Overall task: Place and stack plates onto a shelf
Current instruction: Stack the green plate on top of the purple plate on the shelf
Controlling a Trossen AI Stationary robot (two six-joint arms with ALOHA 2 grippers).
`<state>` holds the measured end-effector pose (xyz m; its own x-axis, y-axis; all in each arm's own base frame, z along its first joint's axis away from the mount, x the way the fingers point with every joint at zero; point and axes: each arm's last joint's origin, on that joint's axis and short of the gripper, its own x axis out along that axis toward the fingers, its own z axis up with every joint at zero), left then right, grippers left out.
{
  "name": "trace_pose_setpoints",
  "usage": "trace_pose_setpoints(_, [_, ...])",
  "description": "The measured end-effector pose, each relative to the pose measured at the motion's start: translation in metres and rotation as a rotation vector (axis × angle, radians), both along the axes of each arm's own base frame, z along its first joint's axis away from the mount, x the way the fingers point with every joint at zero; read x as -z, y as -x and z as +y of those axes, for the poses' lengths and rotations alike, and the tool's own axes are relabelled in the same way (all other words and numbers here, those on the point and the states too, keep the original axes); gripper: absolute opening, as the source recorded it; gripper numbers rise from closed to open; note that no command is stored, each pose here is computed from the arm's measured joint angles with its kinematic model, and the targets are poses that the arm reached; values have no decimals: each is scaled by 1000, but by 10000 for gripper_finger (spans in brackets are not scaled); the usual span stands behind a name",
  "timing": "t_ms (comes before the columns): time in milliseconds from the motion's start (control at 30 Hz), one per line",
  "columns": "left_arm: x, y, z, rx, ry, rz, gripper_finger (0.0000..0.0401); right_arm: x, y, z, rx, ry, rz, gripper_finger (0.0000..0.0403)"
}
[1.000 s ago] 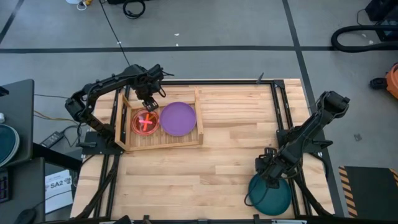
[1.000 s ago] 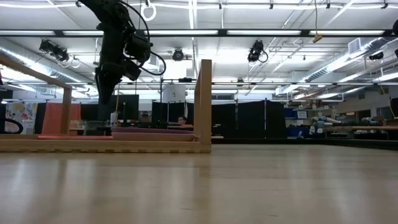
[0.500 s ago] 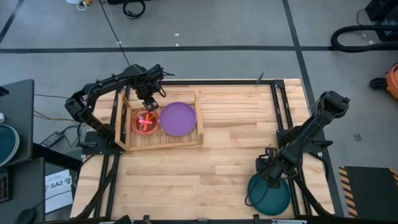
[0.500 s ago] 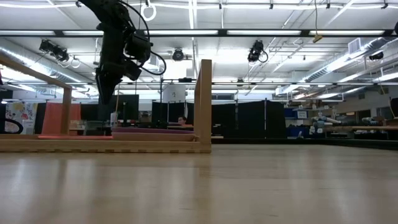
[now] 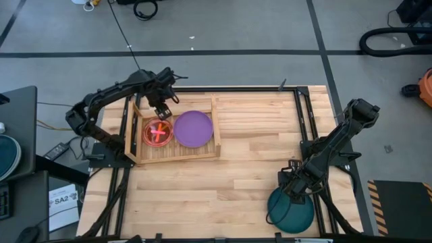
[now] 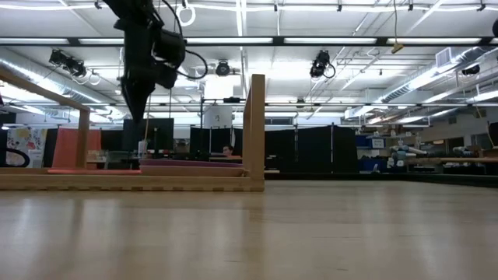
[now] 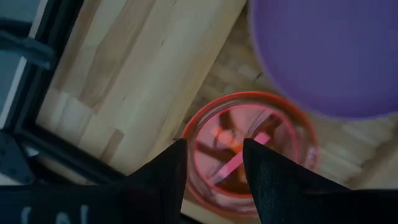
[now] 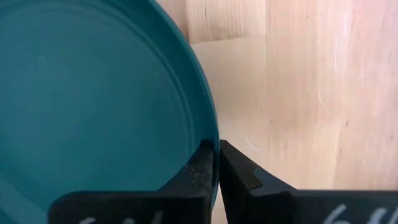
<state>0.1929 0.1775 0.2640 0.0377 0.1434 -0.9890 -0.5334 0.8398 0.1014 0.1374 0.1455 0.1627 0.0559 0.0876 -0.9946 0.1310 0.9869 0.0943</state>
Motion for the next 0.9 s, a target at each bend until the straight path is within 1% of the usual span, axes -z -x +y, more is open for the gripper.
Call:
trace_pose_setpoints(167, [-16, 3, -14, 32, -10, -88, 162, -4, -1, 0, -3, 5, 3, 17])
trace_pose_setpoints(433, [-37, 0, -45, 130, -53, -169, 162, -17, -6, 3, -18, 44, -32, 17])
trace_pose_setpoints(667, [-41, -11, -70, 200, -50, -203, 162, -37, -11, 2, -27, 94, -33, 17])
trace_pose_setpoints(900, [-43, -26, -90, 283, -64, -258, 162, -59, -20, -1, -50, 97, -38, 17])
